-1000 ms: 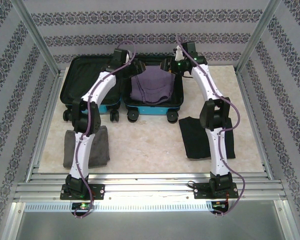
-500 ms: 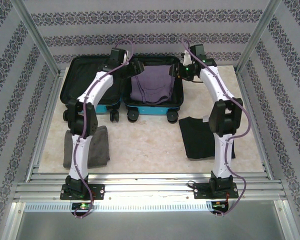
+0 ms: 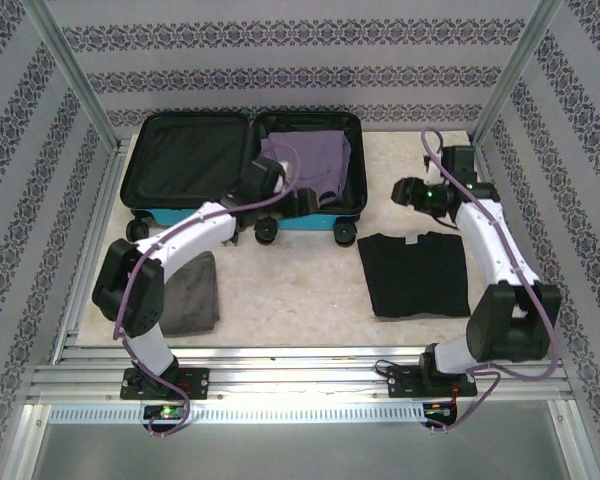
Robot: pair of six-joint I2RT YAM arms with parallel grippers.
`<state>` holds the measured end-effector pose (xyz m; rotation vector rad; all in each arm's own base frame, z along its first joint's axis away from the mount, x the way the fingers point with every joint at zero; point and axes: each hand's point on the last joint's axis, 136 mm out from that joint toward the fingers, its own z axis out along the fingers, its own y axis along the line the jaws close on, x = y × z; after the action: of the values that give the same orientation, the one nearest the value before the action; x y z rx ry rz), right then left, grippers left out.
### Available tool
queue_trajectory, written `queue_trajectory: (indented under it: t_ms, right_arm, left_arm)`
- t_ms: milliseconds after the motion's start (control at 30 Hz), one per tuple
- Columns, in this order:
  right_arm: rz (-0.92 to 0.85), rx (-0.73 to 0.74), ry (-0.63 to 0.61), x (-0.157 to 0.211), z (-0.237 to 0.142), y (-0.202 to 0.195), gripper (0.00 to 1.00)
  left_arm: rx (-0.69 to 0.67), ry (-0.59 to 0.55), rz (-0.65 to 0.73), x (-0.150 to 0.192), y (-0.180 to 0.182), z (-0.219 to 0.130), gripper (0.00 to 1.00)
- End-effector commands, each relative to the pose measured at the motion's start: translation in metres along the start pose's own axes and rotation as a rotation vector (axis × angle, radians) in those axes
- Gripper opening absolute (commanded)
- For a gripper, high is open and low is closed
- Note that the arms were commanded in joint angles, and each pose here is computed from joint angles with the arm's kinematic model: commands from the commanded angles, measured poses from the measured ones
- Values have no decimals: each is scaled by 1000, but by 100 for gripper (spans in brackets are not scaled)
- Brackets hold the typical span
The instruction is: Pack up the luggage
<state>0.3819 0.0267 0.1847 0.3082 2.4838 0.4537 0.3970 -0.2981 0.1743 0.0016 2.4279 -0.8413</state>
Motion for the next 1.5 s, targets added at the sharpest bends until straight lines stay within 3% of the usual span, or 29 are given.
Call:
queue_trajectory:
  t_ms: [0,133,267,400,600,700,933,1100,1467]
  right_arm:
    - [100,91,0,19,-8,-40,65]
    - [298,37,-6,46,-3,-69,66]
    - [365,89,-1,67,-1,-90,66]
    - [405,24,-4,76,2,-82,66]
    - [425,39,-20,79,-2,-92,66]
    - [407,53,-25,80,-6,-95,66]
    - [372,254,-62,87,-22,-126,69]
    - [394,283,-80,94,-22,-133,69]
    - [452,400,-64,104,-24,-162,71]
  left_arm:
    - [87,24,-21,31,-38,16,80]
    - [174,191,-46,91,-67,47,82]
    - [201,282,-7,128,-93,70,83]
    - [221,350,22,150,-113,90,83]
    - [203,421,42,169,-114,123,83]
    - [201,429,53,171,-117,133,83]
    - [192,442,53,174,-119,154,83]
    - [188,433,70,170,-123,175,83]
    - [155,310,226,113,-132,207,84]
